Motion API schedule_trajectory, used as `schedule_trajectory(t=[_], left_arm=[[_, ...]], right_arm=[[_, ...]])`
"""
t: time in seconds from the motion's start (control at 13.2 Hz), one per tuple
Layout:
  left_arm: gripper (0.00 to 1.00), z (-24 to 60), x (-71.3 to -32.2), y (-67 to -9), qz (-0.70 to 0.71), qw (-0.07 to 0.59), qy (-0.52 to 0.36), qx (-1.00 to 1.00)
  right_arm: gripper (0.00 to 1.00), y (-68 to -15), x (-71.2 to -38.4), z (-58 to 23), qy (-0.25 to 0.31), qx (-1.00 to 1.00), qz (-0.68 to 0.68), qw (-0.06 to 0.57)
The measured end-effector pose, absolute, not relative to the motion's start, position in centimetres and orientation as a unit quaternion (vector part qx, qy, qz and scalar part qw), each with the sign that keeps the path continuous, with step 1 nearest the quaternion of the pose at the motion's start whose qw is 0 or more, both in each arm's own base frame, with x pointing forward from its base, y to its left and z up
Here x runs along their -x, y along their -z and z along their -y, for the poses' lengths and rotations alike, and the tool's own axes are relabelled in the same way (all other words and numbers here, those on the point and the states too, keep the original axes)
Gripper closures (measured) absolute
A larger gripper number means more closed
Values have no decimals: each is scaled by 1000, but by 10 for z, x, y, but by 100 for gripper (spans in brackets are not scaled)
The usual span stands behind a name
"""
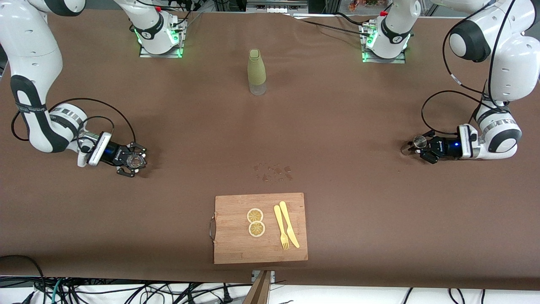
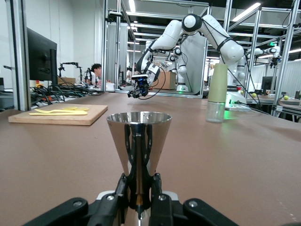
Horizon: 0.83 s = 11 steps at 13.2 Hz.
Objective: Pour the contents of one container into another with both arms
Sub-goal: 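Grasp the beaker with the right gripper while the left gripper grasps the jigger, then carry the beaker and jigger toward each other at the table middle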
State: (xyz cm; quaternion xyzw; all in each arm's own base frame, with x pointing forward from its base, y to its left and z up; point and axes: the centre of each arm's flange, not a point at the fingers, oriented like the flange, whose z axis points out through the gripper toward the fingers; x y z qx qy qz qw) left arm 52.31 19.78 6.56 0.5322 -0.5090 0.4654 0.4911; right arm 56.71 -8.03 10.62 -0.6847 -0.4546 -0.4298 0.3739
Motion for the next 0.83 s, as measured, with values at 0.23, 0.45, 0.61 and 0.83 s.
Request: schedule_trajectory(t=[0.23, 0.45, 0.61, 0.83], left_arm=[[78, -195, -527, -68, 513, 491, -465, -529], [79, -153, -545, -69, 525, 508, -457, -507], [79, -102, -567, -75, 538, 522, -449, -485], [79, -22, -598, -85, 559, 540, -415, -473]], right_arm=[[88, -123, -586, 27, 426, 652, 464, 421], [88, -152, -616, -34, 405, 629, 487, 451], [88, -181, -637, -83, 374, 622, 499, 473], [88, -218, -650, -170, 334, 608, 517, 501]])
